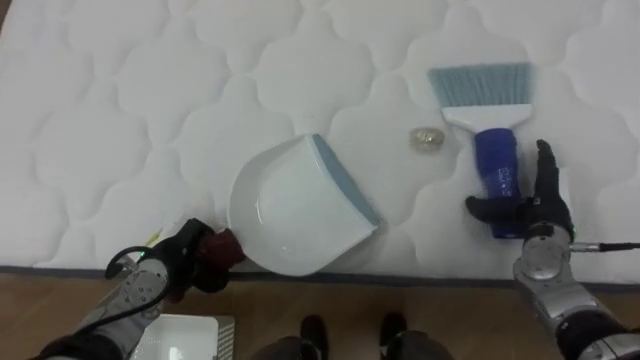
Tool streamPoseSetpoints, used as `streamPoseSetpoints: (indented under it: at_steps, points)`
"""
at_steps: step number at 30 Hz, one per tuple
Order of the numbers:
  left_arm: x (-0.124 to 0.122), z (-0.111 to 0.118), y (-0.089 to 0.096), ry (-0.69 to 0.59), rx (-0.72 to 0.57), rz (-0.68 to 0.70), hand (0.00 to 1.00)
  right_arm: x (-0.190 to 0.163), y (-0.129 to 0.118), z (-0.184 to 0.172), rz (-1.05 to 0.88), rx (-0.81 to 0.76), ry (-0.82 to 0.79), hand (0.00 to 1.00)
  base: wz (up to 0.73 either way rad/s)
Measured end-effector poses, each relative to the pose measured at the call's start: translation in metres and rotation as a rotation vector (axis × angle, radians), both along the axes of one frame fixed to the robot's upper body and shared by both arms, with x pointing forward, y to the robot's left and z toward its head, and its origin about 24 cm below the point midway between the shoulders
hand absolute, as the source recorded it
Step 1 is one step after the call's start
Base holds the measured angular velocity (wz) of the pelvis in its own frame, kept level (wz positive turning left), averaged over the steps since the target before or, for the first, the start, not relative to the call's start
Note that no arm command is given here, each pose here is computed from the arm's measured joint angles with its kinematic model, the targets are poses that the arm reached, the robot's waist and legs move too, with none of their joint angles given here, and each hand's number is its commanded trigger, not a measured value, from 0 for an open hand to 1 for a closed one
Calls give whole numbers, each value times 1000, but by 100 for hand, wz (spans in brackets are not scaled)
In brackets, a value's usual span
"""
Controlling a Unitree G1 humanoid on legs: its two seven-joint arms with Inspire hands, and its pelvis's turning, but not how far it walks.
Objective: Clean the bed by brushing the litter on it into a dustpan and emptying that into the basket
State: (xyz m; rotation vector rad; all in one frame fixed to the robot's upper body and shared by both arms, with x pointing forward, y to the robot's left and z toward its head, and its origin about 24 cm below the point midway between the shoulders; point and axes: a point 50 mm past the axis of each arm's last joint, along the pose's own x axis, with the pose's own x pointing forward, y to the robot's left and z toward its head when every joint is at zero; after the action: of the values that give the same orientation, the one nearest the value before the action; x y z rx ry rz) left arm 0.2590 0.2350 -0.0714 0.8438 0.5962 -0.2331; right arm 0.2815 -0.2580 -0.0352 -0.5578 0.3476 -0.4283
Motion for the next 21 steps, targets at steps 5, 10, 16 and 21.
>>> streamPoseSetpoints:
  at_steps: [5,10,16,21]
  points:
    - [0,0,-1,6,-3,-2,100,2,1,0,29,-28,26,0,0]
    - [0,-1,-1,11,-4,-1,100,5,3,0,53,-49,53,100,0]
    - [0,-1,-1,12,-3,-2,100,3,-5,2,39,-89,56,100,0]
    - [-1,-1,0,12,1,4,100,6,-17,8,24,-142,68,100,0]
